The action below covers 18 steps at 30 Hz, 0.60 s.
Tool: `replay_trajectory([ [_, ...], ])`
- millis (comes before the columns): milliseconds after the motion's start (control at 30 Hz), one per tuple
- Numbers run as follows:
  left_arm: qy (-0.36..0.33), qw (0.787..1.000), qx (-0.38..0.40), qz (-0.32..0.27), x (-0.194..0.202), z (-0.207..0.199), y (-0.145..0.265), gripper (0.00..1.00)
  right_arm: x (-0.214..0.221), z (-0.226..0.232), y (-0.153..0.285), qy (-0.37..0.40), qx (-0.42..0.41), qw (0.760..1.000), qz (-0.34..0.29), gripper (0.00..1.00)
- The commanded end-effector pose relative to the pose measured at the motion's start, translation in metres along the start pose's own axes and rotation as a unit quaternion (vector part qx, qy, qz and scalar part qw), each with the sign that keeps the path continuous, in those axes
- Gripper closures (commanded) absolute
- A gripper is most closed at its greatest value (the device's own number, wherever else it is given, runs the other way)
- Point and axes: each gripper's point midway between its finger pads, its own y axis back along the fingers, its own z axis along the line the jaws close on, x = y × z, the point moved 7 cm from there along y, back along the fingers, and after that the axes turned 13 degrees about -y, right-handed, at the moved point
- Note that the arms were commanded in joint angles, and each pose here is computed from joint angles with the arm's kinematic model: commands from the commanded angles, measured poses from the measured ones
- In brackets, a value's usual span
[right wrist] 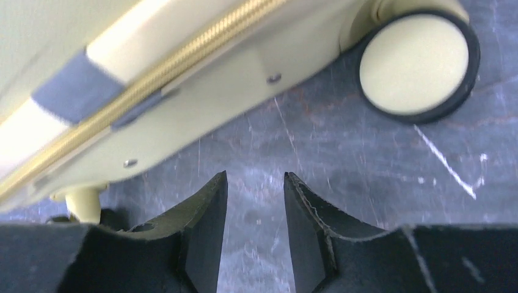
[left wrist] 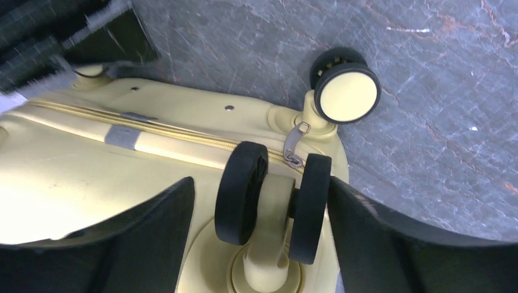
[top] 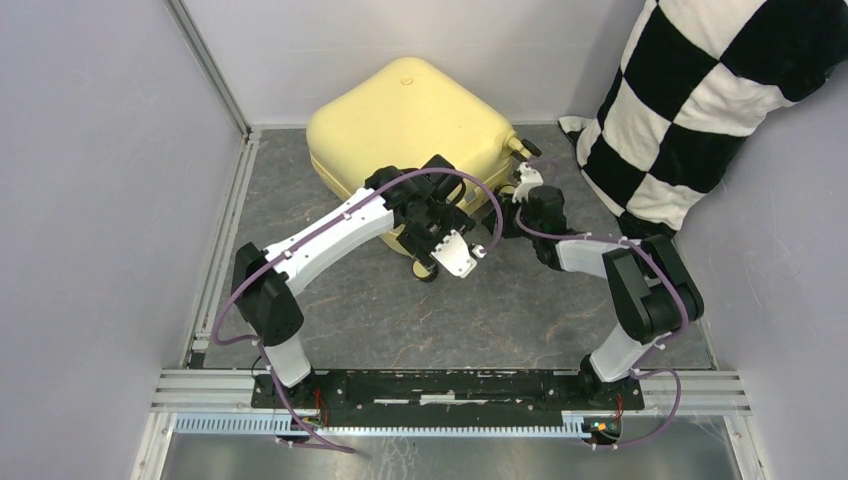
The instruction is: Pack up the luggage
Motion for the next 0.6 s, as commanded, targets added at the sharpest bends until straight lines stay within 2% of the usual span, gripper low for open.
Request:
replay_trajectory([
  [0,-0.031,0.999,0.020,0.039,0.009,0.006,0.012,0.22,-0.011,0.013,0.027,0.019,-0.054,0.997,-0.047,0.54],
  [200,0.016,0.999,-0.017,0.033,0.007,0.014,0.017,0.48,0.010,0.011,0.044,0.008,-0.084,0.995,-0.051,0.55],
  [267,0.045,0.998,-0.047,0.015,0.003,0.021,0.017,0.67,0.017,0.013,0.048,0.011,-0.105,0.993,-0.045,0.55],
  [300,0.060,0.996,-0.061,0.007,0.001,0.025,0.018,0.80,0.020,0.013,0.052,0.017,-0.112,0.992,-0.046,0.55],
  [367,0.097,0.991,-0.093,-0.010,-0.005,0.035,0.018,0.94,0.027,0.016,0.064,0.037,-0.143,0.987,-0.066,0.56],
  [467,0.155,0.976,-0.147,-0.046,-0.012,0.054,0.022,0.98,0.042,0.020,0.091,0.056,-0.198,0.973,-0.107,0.55],
  [567,0.202,0.958,-0.195,-0.063,-0.012,0.078,0.028,0.98,0.055,0.021,0.101,0.067,-0.219,0.967,-0.115,0.55],
])
